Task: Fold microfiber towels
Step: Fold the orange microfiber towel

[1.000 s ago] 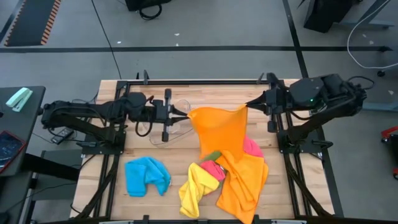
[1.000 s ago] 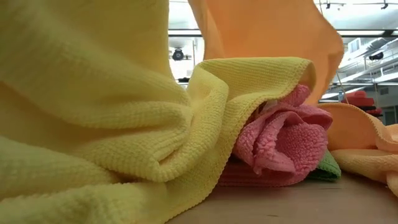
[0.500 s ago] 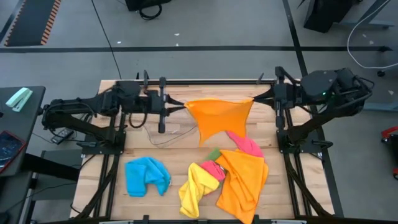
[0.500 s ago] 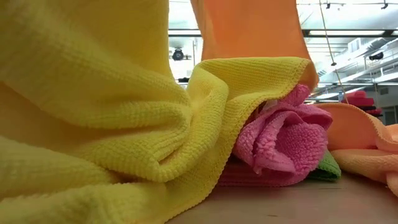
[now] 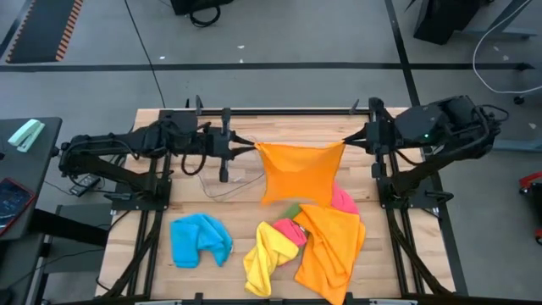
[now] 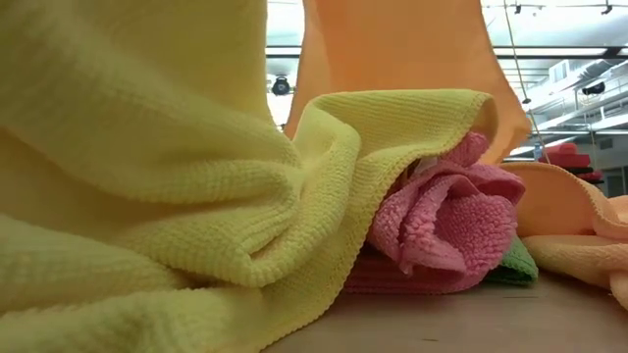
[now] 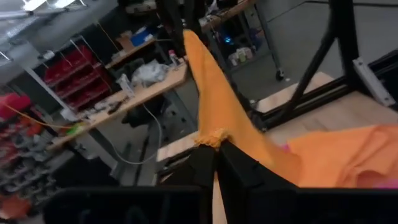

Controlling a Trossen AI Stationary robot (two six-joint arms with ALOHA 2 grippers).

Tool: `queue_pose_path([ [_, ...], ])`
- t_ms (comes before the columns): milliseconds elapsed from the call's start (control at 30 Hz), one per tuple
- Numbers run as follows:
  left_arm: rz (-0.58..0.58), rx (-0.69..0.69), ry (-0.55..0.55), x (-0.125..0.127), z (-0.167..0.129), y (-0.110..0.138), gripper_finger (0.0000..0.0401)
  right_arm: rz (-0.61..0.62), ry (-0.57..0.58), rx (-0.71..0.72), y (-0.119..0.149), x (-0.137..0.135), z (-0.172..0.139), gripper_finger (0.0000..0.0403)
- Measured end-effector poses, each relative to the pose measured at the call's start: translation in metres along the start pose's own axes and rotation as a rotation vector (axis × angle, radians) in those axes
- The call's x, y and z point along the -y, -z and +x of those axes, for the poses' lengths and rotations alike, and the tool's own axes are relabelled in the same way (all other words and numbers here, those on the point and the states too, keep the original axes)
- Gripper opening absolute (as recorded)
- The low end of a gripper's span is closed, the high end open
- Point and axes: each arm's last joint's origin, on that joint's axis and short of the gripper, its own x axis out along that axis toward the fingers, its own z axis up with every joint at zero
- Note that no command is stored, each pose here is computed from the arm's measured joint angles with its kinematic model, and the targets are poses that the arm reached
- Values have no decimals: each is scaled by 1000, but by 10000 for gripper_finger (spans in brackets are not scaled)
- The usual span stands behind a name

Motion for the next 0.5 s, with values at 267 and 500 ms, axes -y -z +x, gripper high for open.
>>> queue_pose_path([
  [267, -41, -75, -10, -24, 34, 37, 18, -86, 186, -203, 18, 20, 27, 11],
  [500, -85, -209, 7, -35, 72, 85, 10, -100, 274, -414, 50, 40, 79, 11],
])
